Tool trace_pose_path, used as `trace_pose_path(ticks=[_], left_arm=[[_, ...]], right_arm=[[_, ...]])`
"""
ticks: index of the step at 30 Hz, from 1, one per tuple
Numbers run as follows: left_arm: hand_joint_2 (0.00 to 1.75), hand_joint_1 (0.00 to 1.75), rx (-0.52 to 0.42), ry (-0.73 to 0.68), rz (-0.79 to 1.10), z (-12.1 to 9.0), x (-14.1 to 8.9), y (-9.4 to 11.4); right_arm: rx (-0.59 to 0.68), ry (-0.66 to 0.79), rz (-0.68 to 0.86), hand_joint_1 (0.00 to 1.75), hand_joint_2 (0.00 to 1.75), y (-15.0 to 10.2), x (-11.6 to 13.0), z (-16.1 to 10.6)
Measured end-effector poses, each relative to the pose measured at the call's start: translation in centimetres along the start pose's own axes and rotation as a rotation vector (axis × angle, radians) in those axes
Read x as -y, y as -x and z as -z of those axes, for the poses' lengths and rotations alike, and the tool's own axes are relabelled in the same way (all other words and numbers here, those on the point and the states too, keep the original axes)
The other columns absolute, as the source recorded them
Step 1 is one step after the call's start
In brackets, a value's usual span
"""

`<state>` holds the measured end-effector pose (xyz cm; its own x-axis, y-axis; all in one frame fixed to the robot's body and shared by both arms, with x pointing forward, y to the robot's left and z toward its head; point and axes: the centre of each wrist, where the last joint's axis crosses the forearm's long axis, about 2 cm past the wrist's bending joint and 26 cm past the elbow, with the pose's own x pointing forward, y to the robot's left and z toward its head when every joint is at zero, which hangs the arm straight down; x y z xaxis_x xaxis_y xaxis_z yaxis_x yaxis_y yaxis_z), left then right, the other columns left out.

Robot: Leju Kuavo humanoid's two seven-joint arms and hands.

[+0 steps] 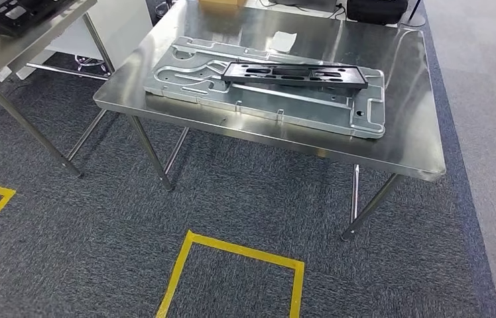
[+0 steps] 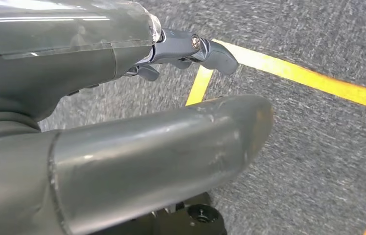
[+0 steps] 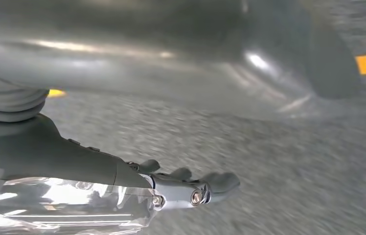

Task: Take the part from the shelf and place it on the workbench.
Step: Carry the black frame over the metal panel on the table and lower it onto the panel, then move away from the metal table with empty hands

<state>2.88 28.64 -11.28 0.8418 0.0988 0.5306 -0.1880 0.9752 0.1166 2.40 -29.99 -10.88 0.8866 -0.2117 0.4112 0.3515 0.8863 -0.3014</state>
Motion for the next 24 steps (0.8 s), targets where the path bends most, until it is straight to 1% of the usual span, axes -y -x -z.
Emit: trace_pose_path(ticks=[6,10,13,16,24], left_arm=[[0.00,0.00,-0.020,0.001,0.015,0.0,-0.1,0.1],[0.00,0.00,-0.027,0.002,0.024,-0.1,-0.2,0.2],[0.00,0.00,-0.022,0.003,0.037,0.1,-0.3,0.0],[0.00,0.00,-0.014,0.001,0.043,0.2,-0.4,-0.2],[0.00,0.00,0.013,0.019,0.075,0.5,-0.7,-0.7]], right_arm=[[-0.224,-0.071,-0.036,0.00,0.00,0.6,-1.8,-0.6],[-0.289,-0.119,-0.051,0.00,0.00,0.8,-2.5,-1.0],[-0.308,-0.161,-0.062,0.00,0.00,0.7,-3.3,-1.2],[-0.293,-0.191,-0.069,0.00,0.00,0.4,-3.8,-1.3],[-0.261,-0.205,-0.054,0.00,0.00,0.2,-4.1,-1.3]])
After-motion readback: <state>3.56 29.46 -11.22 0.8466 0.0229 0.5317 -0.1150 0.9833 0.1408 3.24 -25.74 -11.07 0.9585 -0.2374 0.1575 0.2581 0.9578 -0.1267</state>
